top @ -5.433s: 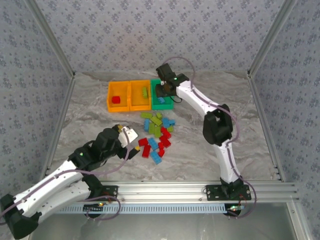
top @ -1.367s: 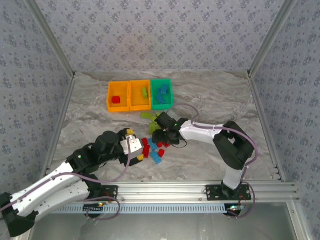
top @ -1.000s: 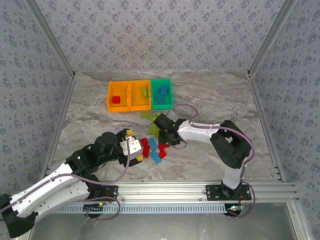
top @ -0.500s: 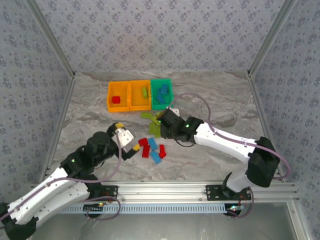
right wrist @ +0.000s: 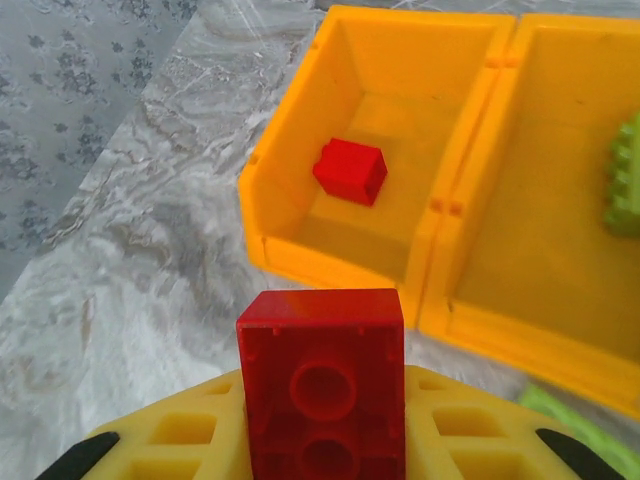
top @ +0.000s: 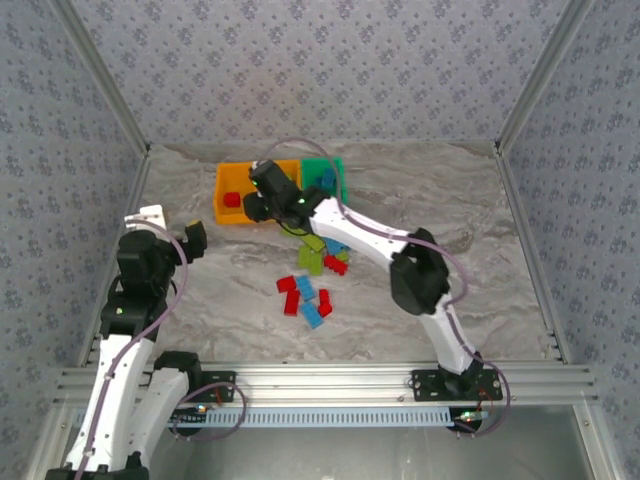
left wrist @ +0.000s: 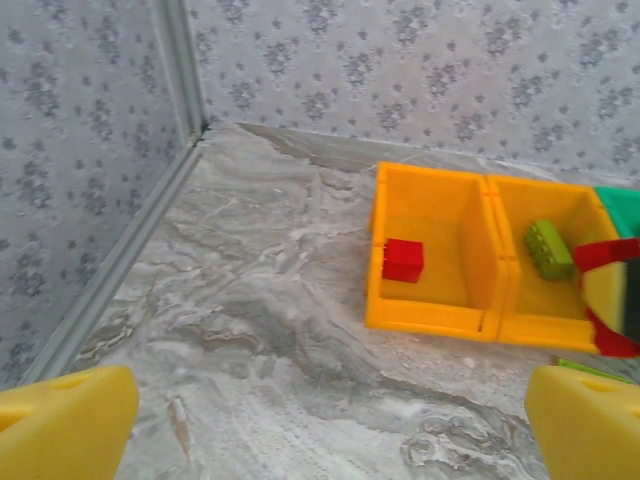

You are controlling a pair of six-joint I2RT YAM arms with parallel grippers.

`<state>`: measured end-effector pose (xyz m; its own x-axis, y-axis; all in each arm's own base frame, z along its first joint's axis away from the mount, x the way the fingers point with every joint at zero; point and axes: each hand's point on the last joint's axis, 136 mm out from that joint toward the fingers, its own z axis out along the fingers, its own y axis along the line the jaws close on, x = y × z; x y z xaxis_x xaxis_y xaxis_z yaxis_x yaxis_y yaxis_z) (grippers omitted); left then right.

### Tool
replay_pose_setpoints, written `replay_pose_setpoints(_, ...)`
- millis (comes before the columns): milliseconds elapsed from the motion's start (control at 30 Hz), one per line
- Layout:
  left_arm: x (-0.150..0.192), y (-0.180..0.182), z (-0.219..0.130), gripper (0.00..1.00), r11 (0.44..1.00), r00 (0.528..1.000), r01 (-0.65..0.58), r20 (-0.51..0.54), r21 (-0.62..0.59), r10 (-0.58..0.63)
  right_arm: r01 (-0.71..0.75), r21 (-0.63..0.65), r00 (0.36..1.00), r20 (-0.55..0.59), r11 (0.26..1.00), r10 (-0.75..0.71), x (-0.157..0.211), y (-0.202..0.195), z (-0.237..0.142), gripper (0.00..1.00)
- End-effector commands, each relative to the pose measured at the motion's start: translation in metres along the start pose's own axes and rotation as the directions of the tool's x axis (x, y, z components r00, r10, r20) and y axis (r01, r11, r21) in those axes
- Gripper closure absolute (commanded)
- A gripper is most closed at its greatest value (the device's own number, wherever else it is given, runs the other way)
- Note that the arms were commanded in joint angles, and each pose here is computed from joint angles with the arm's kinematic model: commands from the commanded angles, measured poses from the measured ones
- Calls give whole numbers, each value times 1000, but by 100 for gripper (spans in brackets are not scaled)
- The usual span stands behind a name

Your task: Sort the legos into containers by color

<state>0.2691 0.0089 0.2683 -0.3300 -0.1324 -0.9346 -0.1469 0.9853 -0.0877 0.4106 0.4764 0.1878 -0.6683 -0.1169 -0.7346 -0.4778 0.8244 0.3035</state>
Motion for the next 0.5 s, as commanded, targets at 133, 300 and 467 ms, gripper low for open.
replay_pose_setpoints(133, 5, -12, -2, 1, 997, 1000, 1, -2, 84, -1, 96, 7, 989, 111, 995, -96, -45, -2, 54, 73)
replay_pose_setpoints(300, 9, -19, 0, 1, 992, 1000, -17, -15, 123, 19, 80, -26, 978, 197, 996, -74, -56, -16, 91, 65)
replay_pose_setpoints(467, 11, -20, 2, 1, 992, 999, -25, -23, 124, 28, 117, -55, 967, 233, 992, -101, -71, -13, 86, 34)
